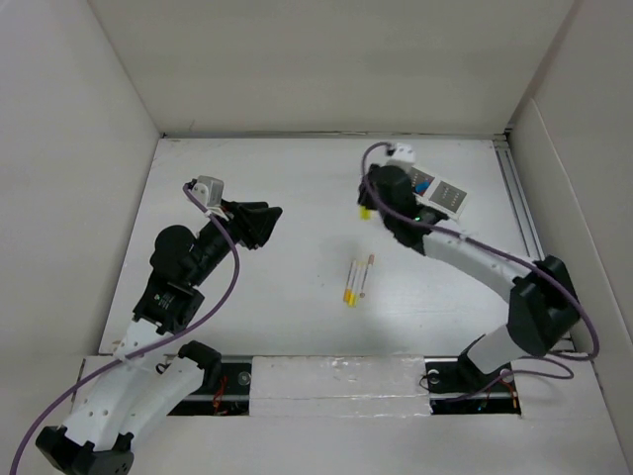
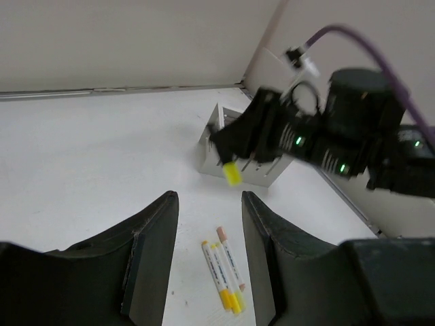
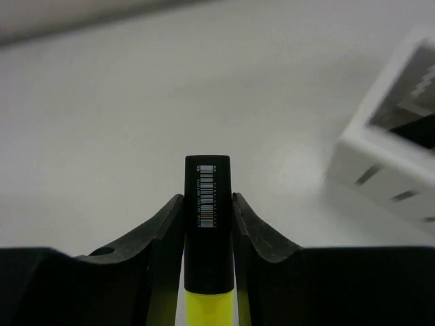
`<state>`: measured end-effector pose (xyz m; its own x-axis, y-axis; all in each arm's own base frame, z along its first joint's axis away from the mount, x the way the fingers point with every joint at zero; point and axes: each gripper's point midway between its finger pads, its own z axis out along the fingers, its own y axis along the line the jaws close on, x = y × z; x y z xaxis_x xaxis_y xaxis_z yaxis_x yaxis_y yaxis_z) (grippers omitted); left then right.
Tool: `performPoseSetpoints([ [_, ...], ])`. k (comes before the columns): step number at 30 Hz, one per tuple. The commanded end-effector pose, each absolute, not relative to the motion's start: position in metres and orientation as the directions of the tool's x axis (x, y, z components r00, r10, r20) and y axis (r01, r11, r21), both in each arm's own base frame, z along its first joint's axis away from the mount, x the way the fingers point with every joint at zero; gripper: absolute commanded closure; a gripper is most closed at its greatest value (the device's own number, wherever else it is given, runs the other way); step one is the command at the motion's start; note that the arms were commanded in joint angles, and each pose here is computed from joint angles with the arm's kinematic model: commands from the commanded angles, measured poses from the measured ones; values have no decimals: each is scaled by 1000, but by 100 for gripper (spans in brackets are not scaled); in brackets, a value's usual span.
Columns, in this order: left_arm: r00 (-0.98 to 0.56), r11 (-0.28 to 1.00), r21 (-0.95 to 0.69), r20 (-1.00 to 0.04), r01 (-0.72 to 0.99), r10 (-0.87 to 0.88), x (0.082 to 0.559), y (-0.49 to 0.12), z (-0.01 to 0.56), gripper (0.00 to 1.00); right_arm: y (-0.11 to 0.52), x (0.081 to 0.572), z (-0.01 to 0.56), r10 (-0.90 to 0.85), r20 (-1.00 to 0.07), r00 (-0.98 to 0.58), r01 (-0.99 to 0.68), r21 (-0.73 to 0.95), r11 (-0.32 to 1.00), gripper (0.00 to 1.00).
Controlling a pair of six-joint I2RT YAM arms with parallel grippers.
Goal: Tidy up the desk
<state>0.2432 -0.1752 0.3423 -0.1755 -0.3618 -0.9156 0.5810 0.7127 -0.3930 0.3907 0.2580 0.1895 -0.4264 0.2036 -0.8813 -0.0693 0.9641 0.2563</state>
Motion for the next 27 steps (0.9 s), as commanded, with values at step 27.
performPoseSetpoints([
  [27, -131, 702, -373, -918, 607, -375, 240, -175, 355, 61, 50, 523, 221, 282, -953, -108, 420, 213, 882, 95],
])
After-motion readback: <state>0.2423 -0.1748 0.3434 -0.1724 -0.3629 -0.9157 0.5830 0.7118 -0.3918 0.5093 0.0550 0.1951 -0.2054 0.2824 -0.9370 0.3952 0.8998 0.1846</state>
